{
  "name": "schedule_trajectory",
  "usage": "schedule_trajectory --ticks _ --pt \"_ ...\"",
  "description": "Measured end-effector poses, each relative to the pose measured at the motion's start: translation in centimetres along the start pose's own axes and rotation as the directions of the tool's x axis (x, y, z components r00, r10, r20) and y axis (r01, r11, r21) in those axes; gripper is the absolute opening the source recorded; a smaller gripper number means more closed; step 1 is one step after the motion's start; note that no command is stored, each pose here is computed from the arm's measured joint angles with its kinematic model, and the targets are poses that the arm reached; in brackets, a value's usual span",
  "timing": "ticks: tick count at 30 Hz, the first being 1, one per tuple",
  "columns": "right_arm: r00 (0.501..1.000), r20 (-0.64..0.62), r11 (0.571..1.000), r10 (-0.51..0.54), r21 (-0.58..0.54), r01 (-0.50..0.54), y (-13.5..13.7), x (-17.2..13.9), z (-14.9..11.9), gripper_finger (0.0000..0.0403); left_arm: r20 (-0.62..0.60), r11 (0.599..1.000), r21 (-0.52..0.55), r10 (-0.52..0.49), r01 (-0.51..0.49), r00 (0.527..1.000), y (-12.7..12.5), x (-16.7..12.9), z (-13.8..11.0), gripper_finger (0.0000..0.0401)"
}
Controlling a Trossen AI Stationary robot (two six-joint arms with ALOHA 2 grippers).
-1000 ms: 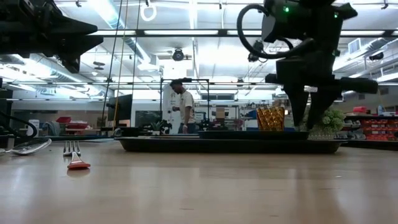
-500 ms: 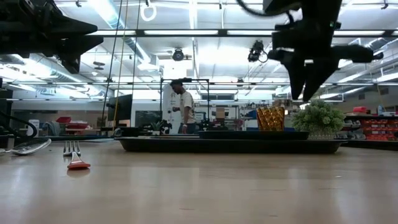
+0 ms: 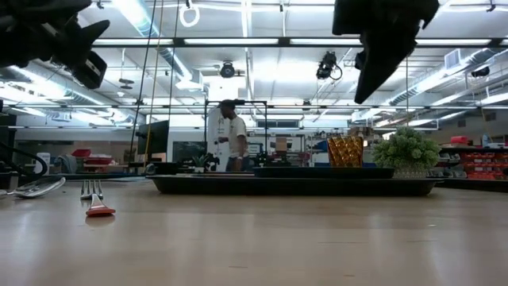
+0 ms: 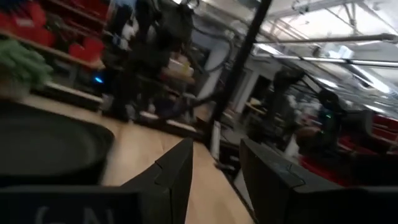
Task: Pick and place plate/cup/fork/spoon on tray
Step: Put the orange fork to the left of the black plate on the black tray
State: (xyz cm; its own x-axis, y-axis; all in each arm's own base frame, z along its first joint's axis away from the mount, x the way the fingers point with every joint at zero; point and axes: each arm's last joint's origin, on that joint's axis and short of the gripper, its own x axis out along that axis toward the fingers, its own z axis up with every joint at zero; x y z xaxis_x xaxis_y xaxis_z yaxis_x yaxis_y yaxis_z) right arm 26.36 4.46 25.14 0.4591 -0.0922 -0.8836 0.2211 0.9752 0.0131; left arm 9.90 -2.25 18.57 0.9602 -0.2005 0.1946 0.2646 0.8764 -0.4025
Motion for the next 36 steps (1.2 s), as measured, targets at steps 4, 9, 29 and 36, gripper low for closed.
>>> schedule_trajectory --ticks 4,9,29,36 --pt "0.999 0.027 0.998 -0.035 -0.057 0.037 0.1 0.7 0.1 0.0117 -0.073 0.998 -0.052 0.016 -0.020 0.997 0.1 0.5 -0.8 0.0141" --pt "0.951 0.131 0.949 -0.281 -0.114 0.296 -0.7 0.7 0.5 0.0117 -0.204 0.984 -0.111 0.117 -0.141 0.972 0.1 1.3 -1.6 0.0141" --pt "0.598 0.710 0.794 -0.372 -0.091 0.601 -3.8 0.1 5.9 0.0116 -0.638 0.585 -0.400 0.376 -0.706 0.673 -3.5 6.8 -4.2 0.0141" --pt "0.408 0.813 0.741 -0.415 0.043 0.670 -6.8 0.4 5.6 0.0116 -0.685 0.405 -0.340 0.512 -0.849 0.519 -4.9 10.3 -3.4 0.0141"
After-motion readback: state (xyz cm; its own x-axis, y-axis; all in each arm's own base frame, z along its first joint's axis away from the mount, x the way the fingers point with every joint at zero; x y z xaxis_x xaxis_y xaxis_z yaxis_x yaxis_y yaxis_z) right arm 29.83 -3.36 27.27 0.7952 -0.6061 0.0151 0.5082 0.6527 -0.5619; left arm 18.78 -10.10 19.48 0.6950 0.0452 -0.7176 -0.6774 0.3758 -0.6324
